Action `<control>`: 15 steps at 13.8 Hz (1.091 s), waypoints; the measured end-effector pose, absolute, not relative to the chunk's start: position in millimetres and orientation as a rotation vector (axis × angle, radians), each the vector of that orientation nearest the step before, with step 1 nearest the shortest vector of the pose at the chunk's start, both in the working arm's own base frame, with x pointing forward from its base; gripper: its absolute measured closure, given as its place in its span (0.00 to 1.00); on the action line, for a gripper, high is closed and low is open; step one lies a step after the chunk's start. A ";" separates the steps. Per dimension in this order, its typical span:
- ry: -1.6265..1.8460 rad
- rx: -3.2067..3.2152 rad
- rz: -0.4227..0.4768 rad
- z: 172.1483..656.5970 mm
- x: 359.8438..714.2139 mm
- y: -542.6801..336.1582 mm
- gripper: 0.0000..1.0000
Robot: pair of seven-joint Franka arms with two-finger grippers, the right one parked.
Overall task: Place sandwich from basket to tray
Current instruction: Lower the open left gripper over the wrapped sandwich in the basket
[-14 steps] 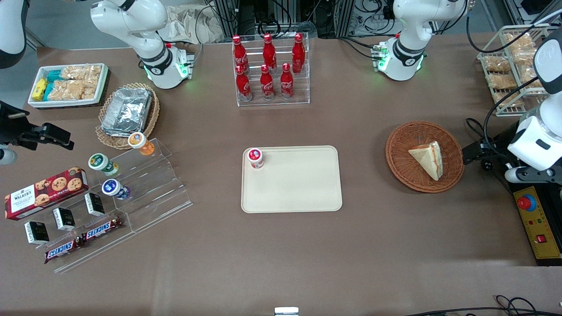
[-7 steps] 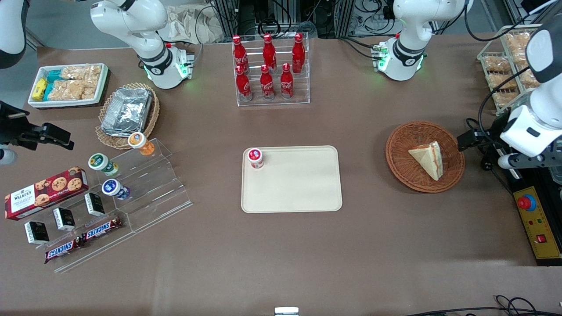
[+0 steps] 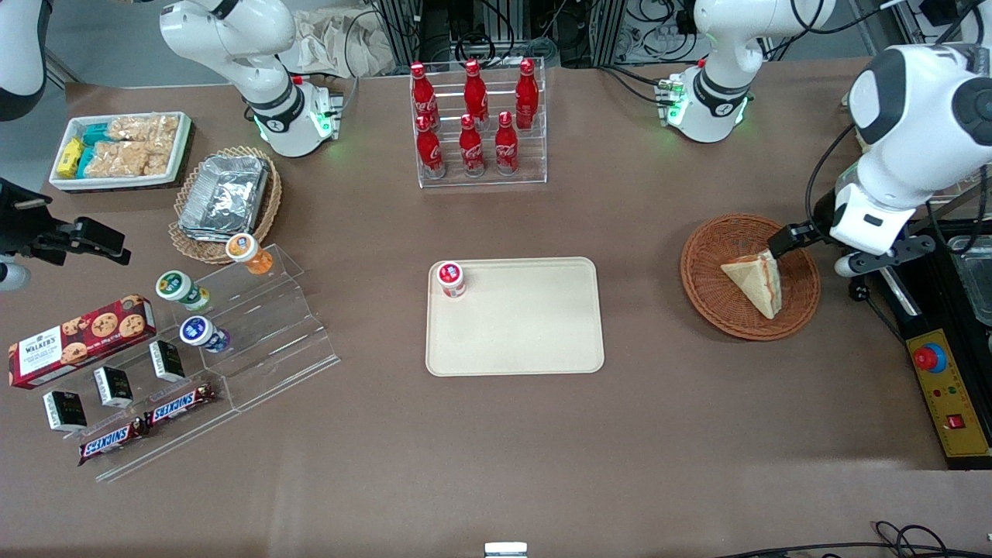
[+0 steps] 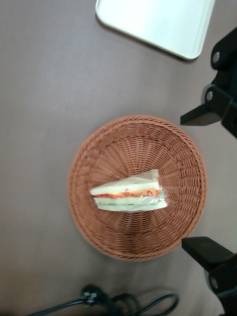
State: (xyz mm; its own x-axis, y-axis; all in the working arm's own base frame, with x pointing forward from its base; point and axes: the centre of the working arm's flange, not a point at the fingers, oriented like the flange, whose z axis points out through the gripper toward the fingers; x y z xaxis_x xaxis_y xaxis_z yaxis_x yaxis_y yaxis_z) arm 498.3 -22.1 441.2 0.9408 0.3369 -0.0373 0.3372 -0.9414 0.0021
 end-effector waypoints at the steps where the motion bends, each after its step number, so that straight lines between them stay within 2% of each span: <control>1: 0.605 3.075 -0.064 431.1 495.8 -21.0 0.00; 8: 0.883 3.010 -0.071 356.7 482.8 -8.4 0.00; 15: 0.966 3.001 -0.224 298.4 478.4 15.8 0.00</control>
State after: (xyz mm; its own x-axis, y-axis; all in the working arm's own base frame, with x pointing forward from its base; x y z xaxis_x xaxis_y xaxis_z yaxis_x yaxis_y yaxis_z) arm 478.4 15.8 298.4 0.8031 0.5818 -0.1284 0.5790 -0.8130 -0.0617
